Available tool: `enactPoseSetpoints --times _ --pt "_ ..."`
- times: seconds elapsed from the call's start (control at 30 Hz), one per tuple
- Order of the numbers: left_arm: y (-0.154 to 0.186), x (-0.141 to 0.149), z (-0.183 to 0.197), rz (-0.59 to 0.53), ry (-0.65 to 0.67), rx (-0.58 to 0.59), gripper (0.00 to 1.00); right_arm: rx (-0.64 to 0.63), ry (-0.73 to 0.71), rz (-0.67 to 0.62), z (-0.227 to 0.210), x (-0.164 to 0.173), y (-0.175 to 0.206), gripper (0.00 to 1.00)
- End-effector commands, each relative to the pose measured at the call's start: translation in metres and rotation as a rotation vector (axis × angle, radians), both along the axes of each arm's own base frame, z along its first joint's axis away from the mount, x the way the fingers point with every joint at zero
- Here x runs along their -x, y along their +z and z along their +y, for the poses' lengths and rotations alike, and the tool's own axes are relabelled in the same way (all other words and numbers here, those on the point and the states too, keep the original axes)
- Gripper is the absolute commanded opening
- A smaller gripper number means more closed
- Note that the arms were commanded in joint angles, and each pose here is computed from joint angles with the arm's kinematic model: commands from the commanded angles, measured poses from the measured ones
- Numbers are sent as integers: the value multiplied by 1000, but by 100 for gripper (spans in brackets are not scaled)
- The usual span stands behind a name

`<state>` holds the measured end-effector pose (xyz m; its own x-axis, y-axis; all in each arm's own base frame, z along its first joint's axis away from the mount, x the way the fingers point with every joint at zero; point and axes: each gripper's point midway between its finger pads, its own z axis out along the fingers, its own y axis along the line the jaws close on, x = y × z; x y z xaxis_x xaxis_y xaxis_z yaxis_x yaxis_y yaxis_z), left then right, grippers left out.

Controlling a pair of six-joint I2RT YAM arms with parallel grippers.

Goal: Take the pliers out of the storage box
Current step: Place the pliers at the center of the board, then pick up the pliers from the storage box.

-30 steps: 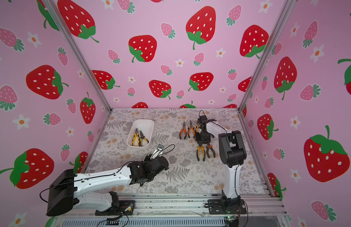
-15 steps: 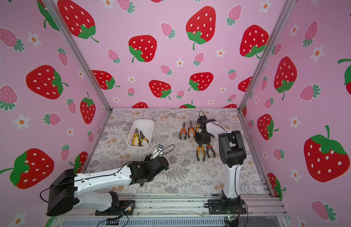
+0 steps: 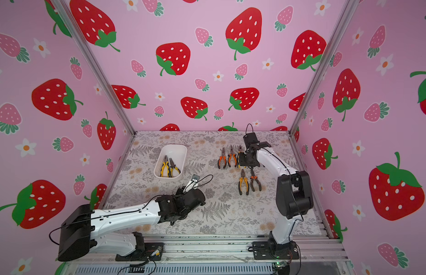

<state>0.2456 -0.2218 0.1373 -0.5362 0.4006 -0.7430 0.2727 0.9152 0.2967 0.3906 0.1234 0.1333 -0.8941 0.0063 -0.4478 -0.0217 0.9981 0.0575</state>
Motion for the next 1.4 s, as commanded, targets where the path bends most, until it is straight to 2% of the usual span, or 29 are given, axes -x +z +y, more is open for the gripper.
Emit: enactPoseSetpoints --times 0.0,0.17,0.23,0.33,0.47,0.5,0.63,0.73,0.83,1.13,1.37 --pt "8 -4 -3 -5 7 -1 37 -48 78 -137 26 37 19 37" --pt "6 -5 -6 5 3 -10 37 -123 206 -406 59 94 19 37" --pt "4 -5 -7 12 2 -20 36 -151 208 -458 58 109 11 36" --pt "3 -6 -7 15 8 -29 36 -150 265 -527 66 122 20 36" --pt "5 -14 1 36 35 -1 38 -131 339 -523 81 127 18 37" --pt "4 -18 7 52 55 26 41 -130 353 -522 84 127 18 37" --pt "-14 -42 42 202 157 170 45 -122 357 -515 86 127 15 38" --pt "-30 -61 72 308 263 224 46 -123 352 -517 85 128 15 38" --pt "-42 -79 86 407 318 251 46 -122 346 -522 83 128 16 38" --pt "-61 -129 117 555 416 261 42 -116 339 -527 82 127 16 38" --pt "-60 -157 124 557 421 243 41 -106 341 -536 82 124 18 40"
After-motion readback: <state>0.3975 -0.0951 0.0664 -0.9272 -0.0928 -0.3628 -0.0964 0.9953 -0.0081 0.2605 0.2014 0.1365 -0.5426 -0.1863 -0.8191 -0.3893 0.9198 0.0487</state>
